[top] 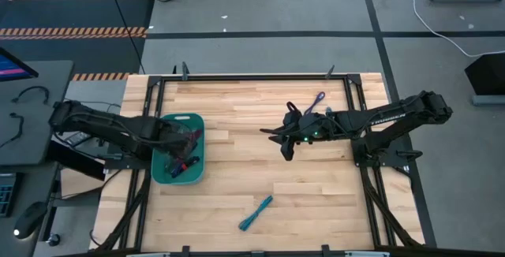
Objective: Pick and place USB-C Cables
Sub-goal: Put the green charger cable into the blue bin, then put the bottom blue charger cable into the blue bin
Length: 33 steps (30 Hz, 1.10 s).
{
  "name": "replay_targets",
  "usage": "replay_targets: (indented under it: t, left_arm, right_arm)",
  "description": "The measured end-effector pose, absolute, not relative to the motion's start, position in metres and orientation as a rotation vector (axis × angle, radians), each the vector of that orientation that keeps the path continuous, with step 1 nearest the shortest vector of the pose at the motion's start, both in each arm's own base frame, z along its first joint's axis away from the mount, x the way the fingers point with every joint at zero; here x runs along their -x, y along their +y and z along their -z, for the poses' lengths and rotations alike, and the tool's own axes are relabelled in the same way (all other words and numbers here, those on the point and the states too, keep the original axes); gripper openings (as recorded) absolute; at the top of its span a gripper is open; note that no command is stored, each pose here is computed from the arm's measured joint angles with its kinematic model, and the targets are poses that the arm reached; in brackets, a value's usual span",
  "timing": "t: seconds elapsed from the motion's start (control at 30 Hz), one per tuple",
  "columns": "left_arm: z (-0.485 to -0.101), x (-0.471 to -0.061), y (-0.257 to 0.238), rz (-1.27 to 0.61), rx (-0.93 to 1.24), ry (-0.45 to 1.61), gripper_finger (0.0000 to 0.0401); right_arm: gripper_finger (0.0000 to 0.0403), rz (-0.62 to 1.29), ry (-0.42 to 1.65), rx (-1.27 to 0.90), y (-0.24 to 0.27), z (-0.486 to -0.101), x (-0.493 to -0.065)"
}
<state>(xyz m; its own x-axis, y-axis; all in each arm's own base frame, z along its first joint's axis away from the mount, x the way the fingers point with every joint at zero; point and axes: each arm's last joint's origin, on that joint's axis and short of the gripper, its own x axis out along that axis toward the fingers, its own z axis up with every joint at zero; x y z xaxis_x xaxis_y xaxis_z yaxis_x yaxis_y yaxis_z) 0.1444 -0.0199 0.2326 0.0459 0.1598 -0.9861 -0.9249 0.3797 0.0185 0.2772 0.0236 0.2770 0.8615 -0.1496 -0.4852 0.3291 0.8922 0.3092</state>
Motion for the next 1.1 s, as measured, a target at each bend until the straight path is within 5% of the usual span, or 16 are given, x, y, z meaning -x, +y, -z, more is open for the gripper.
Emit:
replay_targets:
  t: [0.23, 0.53, 0.73, 1.1]
  left_arm:
    - [-0.291, -0.160, -0.024, -0.740, 0.787, 1.088, 0.0216]
    - [-0.339, -0.211, -0.077, -0.142, 0.708, 0.583, 0.0190]
    - [-0.308, -0.259, -0.147, -0.035, 0.685, 0.481, 0.0161]
    - [-0.228, -0.364, -0.229, -0.139, 0.885, 0.786, 0.0110]
  right_arm:
    - [0.0123, 0.208, 0.531, -0.529, 0.036, -0.273, -0.274]
    - [0.0115, 0.075, 0.625, -0.539, 0.104, -0.249, -0.248]
    - [0.0114, -0.020, 0.739, -0.452, 0.135, -0.237, -0.209]
    - [0.0114, -0.106, 0.903, -0.378, 0.140, -0.218, -0.132]
